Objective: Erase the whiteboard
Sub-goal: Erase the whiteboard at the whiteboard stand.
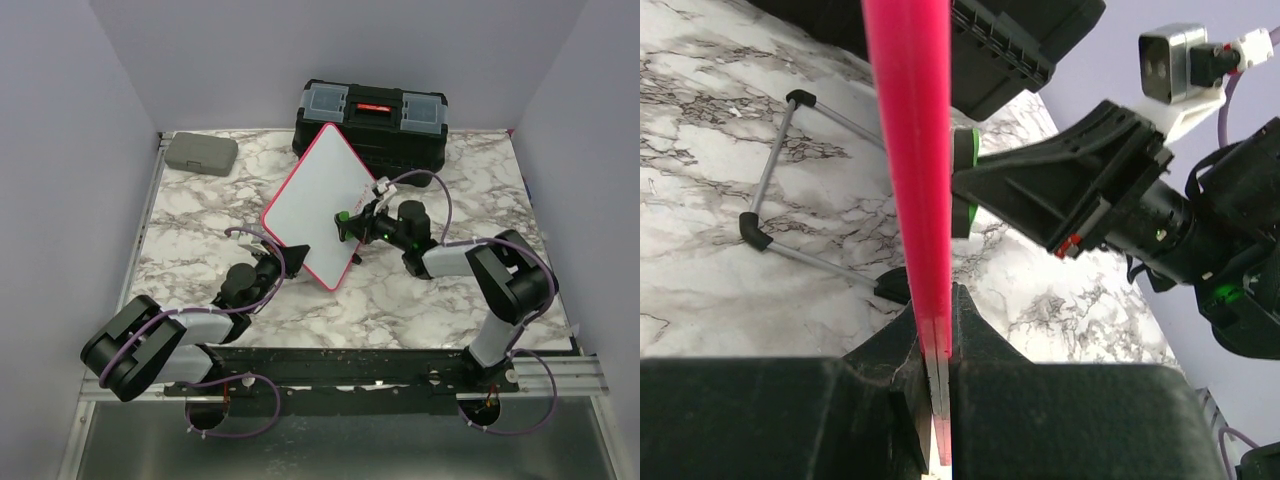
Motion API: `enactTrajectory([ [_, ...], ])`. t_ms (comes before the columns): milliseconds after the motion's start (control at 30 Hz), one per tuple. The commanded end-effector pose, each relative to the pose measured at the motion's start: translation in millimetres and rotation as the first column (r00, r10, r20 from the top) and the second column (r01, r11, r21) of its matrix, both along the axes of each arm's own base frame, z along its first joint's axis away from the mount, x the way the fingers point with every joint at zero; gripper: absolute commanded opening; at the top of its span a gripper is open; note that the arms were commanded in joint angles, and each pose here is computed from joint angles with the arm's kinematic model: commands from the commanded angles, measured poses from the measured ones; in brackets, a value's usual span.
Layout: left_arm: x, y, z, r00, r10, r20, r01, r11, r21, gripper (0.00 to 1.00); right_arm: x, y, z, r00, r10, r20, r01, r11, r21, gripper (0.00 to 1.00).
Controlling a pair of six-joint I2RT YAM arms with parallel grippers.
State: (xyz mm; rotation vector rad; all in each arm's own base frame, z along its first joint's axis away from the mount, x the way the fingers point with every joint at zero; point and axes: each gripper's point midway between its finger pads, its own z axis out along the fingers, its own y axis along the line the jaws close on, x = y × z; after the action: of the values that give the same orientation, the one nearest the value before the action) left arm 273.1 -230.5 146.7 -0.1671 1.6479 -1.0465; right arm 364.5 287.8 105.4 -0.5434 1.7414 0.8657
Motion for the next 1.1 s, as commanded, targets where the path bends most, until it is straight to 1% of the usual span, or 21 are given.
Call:
enactTrajectory([
  [0,-16.8,-24.0,45.7,0.985,-0.14,0.102,0.151,0.983,-0.106,0.0,44.0,-13.8,8.0,0.993,-0.119,0.017,0.119,0.993,0.009,0.01],
  [33,-17.0,-23.6,44.8,0.985,-0.139,0.101,0.149,0.983,-0.103,0.0,53.5,-22.6,2.1,0.989,-0.147,0.01,0.147,0.989,-0.003,0.01],
  [133,-17.6,-22.8,45.8,0.985,-0.138,0.102,0.148,0.984,-0.103,0.0,66.1,-36.7,-14.6,0.982,-0.19,0.011,0.19,0.981,-0.046,0.01],
  [267,-17.9,-22.1,45.7,0.985,-0.137,0.104,0.147,0.985,-0.095,0.0,66.3,-50.7,-43.1,0.976,-0.213,-0.052,0.207,0.972,-0.111,0.01],
  [367,-17.1,-22.2,45.7,0.985,-0.136,0.104,0.146,0.985,-0.096,0.0,46.2,-46.3,-64.4,0.98,-0.148,-0.135,0.13,0.982,-0.135,0.01],
  [467,-16.8,-23.0,45.5,0.985,-0.137,0.105,0.148,0.984,-0.1,0.0,14.2,-35.7,-83.1,0.969,-0.054,-0.24,0.026,0.993,-0.115,0.01],
  [533,-17.0,-24.0,44.1,0.985,-0.142,0.101,0.152,0.983,-0.102,0.0,-6.9,-25.4,-86.8,0.966,0.004,-0.257,-0.034,0.993,-0.112,0.01],
  [633,-16.4,-24.2,43.6,0.985,-0.141,0.099,0.152,0.983,-0.105,0.0,-24.6,-10.0,-74.4,0.97,0.062,-0.237,-0.085,0.992,-0.089,0.01],
  [767,-15.5,-25.4,43.6,0.985,-0.143,0.099,0.153,0.983,-0.104,0.0,-25.4,6.4,-36.9,0.986,0.096,-0.139,-0.103,0.994,-0.044,0.01],
  [833,-15.0,-25.8,43.1,0.985,-0.144,0.097,0.154,0.983,-0.103,0.0,-15.6,9.1,-18.2,0.993,0.074,-0.096,-0.075,0.997,-0.015,0.01],
  [933,-15.2,-26.6,43.4,0.984,-0.147,0.097,0.157,0.982,-0.104,0.0,11.2,2.6,0.2,0.999,-0.028,-0.039,0.027,1.0,-0.008,0.01],
  [1067,-16.3,-25.6,43.3,0.984,-0.147,0.096,0.157,0.982,-0.104,0.0,52.3,-18.2,4.1,0.992,-0.119,-0.035,0.119,0.993,0.003,0.01],
])
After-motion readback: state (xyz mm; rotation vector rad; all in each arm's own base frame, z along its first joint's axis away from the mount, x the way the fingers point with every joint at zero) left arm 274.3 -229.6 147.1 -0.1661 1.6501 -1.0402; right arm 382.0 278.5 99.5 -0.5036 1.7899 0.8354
